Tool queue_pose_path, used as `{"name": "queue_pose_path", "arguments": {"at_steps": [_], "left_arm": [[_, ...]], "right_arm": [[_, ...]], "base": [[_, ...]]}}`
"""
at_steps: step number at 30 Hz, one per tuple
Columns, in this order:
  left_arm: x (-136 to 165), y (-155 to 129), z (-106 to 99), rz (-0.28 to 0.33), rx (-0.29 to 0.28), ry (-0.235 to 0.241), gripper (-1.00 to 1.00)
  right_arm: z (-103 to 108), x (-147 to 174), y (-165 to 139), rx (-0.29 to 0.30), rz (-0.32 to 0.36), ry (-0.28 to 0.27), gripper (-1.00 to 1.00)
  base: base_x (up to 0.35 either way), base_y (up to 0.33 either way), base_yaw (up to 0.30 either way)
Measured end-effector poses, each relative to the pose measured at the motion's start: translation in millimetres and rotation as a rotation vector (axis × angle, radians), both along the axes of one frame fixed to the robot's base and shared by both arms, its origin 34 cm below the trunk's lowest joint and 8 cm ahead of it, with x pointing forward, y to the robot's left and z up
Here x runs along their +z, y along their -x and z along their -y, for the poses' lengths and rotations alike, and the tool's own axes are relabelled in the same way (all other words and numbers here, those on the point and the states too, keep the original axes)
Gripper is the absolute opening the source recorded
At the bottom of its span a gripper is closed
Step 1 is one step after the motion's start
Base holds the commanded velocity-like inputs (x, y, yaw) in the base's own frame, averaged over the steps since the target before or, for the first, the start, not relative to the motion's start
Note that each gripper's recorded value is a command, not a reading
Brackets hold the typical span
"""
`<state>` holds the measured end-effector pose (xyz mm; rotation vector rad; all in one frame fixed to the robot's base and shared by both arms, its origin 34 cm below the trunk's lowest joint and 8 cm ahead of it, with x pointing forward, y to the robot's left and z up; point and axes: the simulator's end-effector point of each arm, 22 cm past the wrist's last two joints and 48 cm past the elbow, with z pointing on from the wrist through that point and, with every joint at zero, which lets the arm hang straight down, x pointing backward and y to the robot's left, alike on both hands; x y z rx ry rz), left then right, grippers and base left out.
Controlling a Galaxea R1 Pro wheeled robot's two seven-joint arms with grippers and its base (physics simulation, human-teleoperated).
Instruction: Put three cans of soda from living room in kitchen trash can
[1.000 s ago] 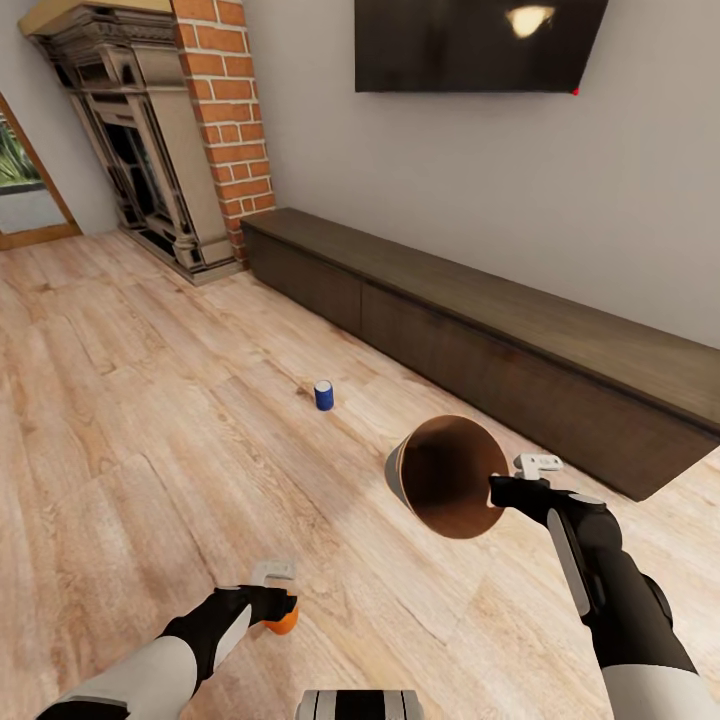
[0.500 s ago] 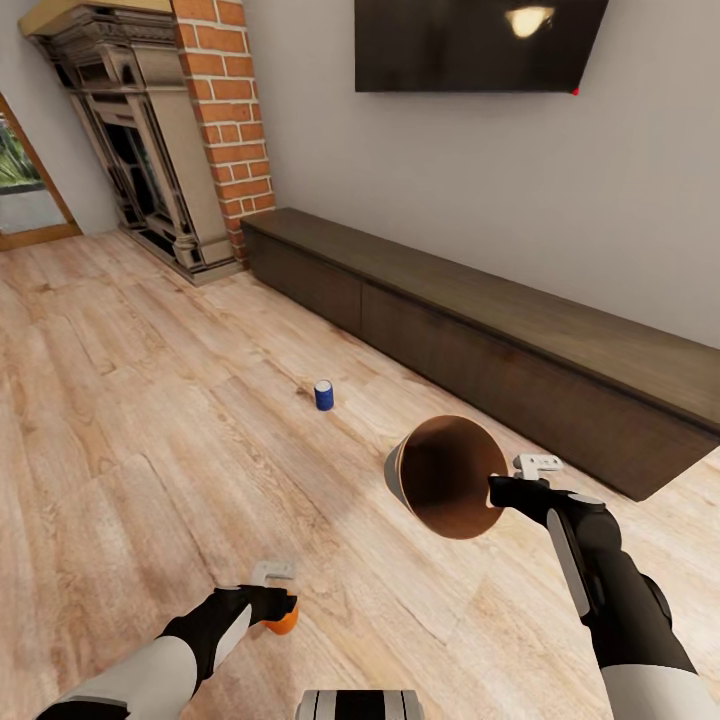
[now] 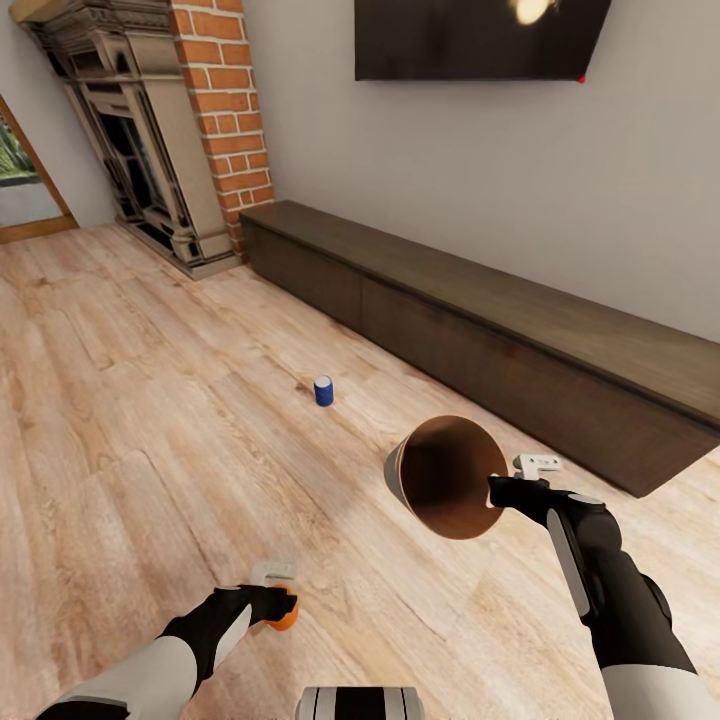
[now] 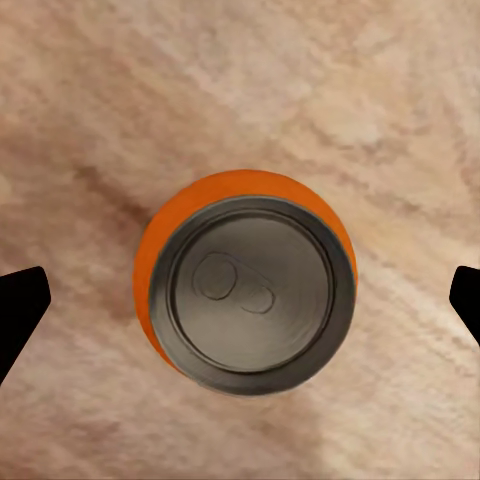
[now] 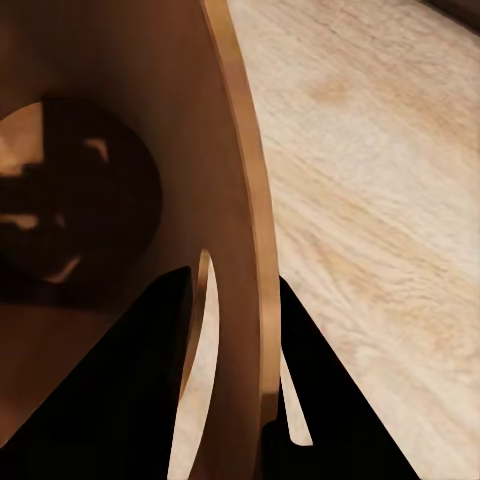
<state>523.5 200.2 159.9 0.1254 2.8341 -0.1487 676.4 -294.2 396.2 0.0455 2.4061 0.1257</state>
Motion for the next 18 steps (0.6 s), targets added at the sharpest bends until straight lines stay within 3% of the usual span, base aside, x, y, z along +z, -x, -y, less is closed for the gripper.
{"name": "queue_pose_path", "arguments": {"at_steps": [18], "left_arm": [[-7,5,0,-0.016,0.001,0.0,1.0]], "right_arm": [[-1,-11,4,0.001,-0.019,-0.001,-1.0]], "base": [[0.13,0.0,0.0]]}}
